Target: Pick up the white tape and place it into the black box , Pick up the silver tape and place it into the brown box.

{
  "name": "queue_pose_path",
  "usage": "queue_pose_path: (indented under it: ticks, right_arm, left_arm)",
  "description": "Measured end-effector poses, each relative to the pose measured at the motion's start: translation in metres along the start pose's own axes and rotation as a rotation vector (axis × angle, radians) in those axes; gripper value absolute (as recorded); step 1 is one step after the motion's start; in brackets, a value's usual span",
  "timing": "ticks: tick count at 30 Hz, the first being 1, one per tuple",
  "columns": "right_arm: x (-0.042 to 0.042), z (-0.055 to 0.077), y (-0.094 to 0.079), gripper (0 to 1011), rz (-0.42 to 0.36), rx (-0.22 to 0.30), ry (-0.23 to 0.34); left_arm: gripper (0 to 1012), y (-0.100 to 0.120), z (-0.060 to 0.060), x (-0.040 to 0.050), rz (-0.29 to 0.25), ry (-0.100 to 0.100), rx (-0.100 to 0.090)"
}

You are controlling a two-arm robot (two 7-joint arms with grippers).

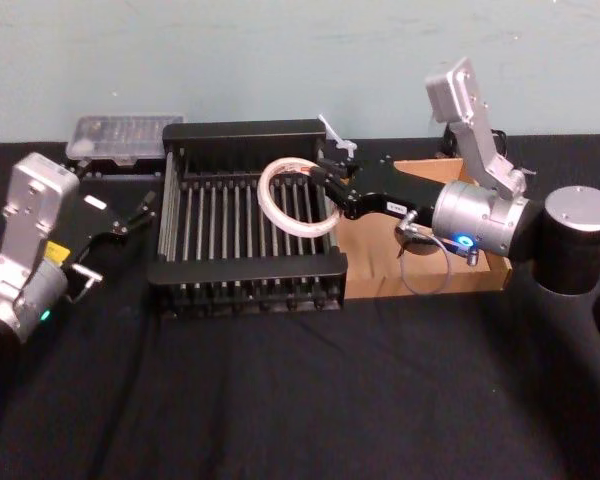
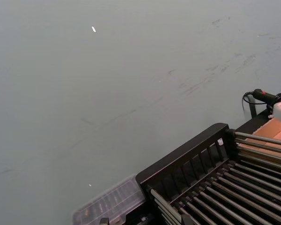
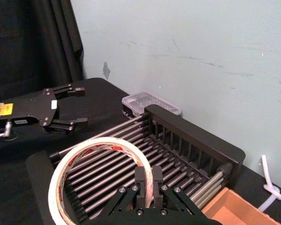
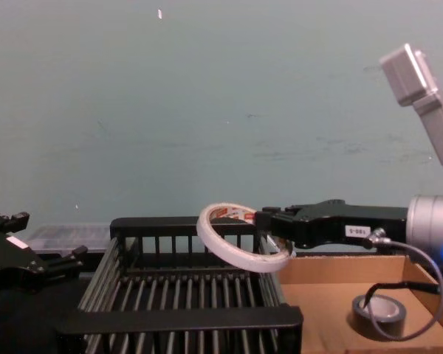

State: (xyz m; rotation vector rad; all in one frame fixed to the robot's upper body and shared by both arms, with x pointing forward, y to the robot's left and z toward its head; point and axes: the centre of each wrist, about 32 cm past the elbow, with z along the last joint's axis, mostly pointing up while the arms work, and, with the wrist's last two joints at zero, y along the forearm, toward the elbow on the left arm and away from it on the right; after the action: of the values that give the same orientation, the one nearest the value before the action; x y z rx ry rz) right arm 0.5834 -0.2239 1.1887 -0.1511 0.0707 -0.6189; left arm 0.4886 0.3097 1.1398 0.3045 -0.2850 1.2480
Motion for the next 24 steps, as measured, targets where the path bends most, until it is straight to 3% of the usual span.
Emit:
queue_pose_path:
  ticks: [14,24]
  right_arm:
    - [0.0139,0.008,0.038,106,0.011,-0.026,-0.011]
    - [0.02,0.009,0.055,106,0.01,-0.049,-0.011]
  left_arm:
    - [1001,0.0,0.0,0.0,0.0,0.0,0.0]
    - [1001,0.0,0.0,0.0,0.0,0.0,0.0]
